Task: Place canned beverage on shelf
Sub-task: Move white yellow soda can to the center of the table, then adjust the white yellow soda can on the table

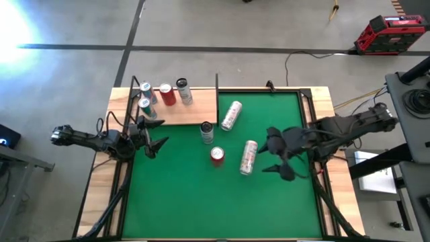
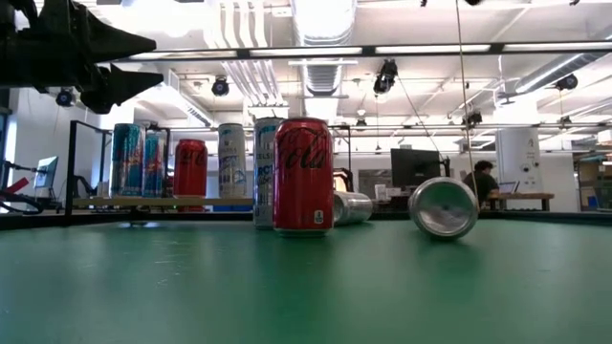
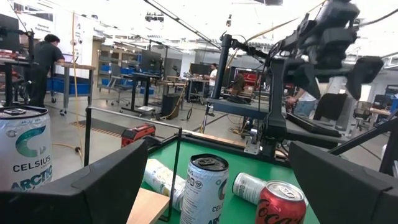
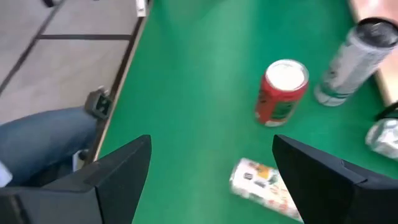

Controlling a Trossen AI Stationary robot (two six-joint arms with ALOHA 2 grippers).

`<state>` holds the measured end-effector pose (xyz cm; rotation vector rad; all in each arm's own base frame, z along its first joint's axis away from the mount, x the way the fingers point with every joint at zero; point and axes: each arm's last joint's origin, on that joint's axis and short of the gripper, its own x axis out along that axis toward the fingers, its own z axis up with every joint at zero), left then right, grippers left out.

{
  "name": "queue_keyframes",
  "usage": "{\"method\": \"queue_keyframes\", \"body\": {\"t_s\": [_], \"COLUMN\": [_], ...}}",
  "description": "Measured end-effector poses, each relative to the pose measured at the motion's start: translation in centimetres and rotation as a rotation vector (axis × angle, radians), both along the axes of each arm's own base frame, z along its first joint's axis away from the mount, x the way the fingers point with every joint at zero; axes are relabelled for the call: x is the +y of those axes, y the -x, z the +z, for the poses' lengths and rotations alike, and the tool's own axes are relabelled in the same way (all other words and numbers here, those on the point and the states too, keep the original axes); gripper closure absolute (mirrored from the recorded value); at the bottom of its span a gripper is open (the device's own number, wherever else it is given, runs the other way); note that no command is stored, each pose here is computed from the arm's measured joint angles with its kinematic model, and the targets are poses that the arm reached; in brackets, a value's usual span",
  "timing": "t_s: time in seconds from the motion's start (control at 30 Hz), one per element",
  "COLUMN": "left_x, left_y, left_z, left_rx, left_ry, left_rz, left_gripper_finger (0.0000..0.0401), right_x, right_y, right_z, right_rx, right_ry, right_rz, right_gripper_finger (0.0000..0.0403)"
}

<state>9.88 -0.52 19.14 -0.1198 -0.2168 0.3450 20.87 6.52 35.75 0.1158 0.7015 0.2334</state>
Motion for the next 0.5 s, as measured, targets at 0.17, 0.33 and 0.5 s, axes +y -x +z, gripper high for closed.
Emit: {"method": "queue_keyframes", "body": {"t_s": [0.17, 0.33, 0.5], "left_x": [0.0, 0.0, 0.0], "left_y": [0.0, 0.0, 0.0], "left_z": [0.0, 0.0, 0.0], "left_rx": [0.000, 0.000, 0.000], "left_ry": [0.000, 0.000, 0.000], "left_rz": [0.000, 0.000, 0.000], "left_gripper_finger": [0.0026, 0.0026, 0.0026], "right_x": [-0.7, -1.4, -2.1], "right_y": [2.9, 4.9, 5.0], "right_z": [-2.4, -4.6, -6.2], "right_rx": [-0.129, -0.197, -0.182], "right_ry": [-0.063, -0.101, -0.168], "right_rz": [-0.065, -0.197, -0.517], "right_gripper_finger": [0.0078, 0.0078, 0.0078]}}
